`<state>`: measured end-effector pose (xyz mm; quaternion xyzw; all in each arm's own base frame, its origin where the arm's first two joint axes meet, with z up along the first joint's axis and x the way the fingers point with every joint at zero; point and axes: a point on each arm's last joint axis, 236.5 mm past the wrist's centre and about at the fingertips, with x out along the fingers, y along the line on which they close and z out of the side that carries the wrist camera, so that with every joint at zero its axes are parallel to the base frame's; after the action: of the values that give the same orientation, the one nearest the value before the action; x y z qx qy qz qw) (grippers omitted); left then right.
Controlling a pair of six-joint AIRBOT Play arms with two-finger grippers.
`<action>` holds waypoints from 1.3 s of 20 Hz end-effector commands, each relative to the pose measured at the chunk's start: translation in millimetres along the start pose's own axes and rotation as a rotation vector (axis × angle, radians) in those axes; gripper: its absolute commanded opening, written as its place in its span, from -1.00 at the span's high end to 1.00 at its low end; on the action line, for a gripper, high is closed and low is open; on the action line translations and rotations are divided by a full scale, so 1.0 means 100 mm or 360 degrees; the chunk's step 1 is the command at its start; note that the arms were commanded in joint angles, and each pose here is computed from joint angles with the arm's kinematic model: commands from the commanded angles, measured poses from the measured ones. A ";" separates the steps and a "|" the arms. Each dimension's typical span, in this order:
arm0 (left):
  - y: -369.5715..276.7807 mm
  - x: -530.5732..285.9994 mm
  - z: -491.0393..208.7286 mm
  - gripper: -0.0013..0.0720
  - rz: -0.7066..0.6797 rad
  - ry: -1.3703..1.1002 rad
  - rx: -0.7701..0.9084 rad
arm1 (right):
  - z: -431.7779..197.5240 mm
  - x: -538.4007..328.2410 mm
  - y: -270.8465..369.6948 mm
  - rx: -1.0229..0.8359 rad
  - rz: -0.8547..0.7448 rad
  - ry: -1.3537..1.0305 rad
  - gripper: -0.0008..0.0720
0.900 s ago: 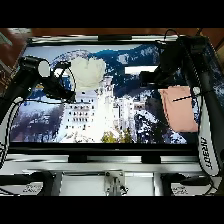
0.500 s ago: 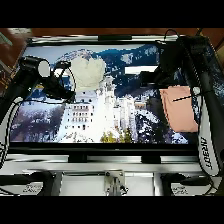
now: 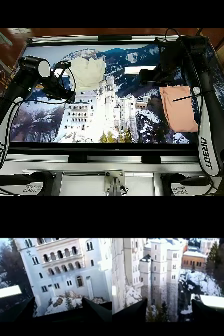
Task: Fold the shirts.
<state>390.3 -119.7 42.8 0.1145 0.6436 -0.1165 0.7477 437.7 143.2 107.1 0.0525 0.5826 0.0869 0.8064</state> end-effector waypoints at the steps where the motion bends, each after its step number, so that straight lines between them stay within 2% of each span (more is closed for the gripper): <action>1: -0.01 0.00 0.00 -1.00 -0.0001 -0.0001 0.0005 | 0.19 -0.01 0.01 -0.0007 0.0007 -0.0127 -0.85; 4: -0.08 0.04 0.12 -1.00 -0.0041 -0.0064 0.0000 | 0.19 -0.01 -0.04 -0.0061 -0.0029 -0.0128 -0.85; 9: -0.14 0.34 0.10 -1.00 -0.0083 0.0045 -0.0003 | 0.20 -0.01 -0.08 -0.0226 -0.0066 -0.0132 -0.85; 11: -0.12 0.48 0.35 -1.00 -0.0077 -0.0087 -0.0025 | 0.22 -0.01 -0.08 -0.0247 -0.0065 -0.0142 -0.85; 12: -0.07 0.50 0.57 -1.00 -0.0070 -0.0220 -0.0067 | 0.23 -0.01 -0.07 -0.0247 -0.0061 -0.0152 -0.85; 15: 0.32 0.42 1.34 -1.00 -0.0093 -0.0652 -0.0482 | 0.29 -0.02 -0.03 -0.0248 -0.0042 -0.0195 -0.85; 17: 0.56 0.40 1.70 -1.00 -0.0151 -0.0826 -0.0625 | 0.30 -0.02 -0.03 -0.0249 -0.0042 -0.0200 -0.85; 21: 0.75 0.62 2.08 -1.00 -0.0248 -0.0967 -0.0759 | 0.31 -0.02 -0.02 -0.0247 -0.0034 -0.0208 -0.85; 26: 0.69 1.09 2.04 -1.00 -0.0267 -0.0867 -0.0754 | 0.29 -0.02 0.11 -0.0233 0.0056 -0.0198 -0.85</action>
<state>609.9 -120.4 -17.8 -0.1317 0.4407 -0.0509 0.8865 464.5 147.1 118.5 -0.0010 0.5231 0.1289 0.8425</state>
